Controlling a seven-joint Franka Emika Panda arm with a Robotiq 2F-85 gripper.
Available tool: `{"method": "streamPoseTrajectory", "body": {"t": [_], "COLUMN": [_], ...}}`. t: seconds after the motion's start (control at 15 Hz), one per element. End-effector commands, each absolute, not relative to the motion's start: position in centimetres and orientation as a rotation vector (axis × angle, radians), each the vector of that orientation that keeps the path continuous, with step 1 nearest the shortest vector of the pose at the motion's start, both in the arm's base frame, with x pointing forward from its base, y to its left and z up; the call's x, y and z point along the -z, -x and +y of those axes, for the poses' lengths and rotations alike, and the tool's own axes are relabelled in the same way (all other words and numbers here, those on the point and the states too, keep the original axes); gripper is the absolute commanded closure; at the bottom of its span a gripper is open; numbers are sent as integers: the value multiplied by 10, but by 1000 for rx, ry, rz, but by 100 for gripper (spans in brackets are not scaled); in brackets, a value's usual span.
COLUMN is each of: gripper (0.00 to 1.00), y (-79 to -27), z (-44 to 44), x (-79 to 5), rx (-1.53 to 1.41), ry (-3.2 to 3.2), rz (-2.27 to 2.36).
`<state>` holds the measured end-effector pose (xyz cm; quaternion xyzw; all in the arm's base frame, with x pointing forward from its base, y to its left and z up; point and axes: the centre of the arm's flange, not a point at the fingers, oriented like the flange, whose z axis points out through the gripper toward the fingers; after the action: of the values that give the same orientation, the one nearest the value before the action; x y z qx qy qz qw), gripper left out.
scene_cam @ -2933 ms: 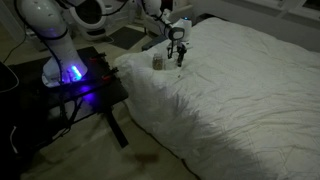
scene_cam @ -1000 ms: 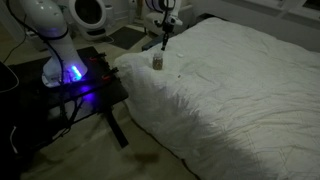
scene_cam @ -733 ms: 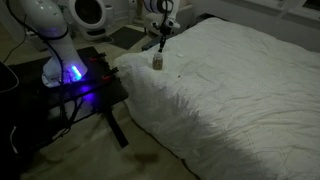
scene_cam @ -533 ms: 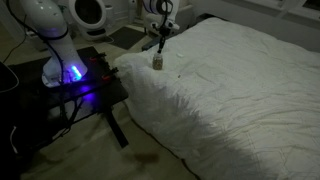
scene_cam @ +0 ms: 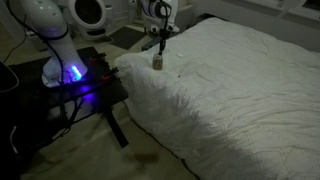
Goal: Put the objects on the bed in the jar
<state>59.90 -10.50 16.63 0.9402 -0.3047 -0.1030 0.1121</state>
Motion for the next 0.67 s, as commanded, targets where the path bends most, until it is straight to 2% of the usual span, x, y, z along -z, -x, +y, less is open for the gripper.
{"method": "streamPoseTrajectory", "body": {"t": [0.0, 0.27, 0.33, 0.4, 0.53, 0.6], "gripper": [99, 99, 72, 71, 57, 89], "y": [-597, -600, -600, -600, -600, -600], "z": [-103, -96, -95, -94, -93, -93], "x": [-164, -162, -161, -161, -160, -160], "rx": [280, 267, 273, 277, 272, 273], "ry": [-2817, -2831, -2833, -2834, -2838, -2838], "rz": [-869, -854, -849, -846, -846, -843]}}
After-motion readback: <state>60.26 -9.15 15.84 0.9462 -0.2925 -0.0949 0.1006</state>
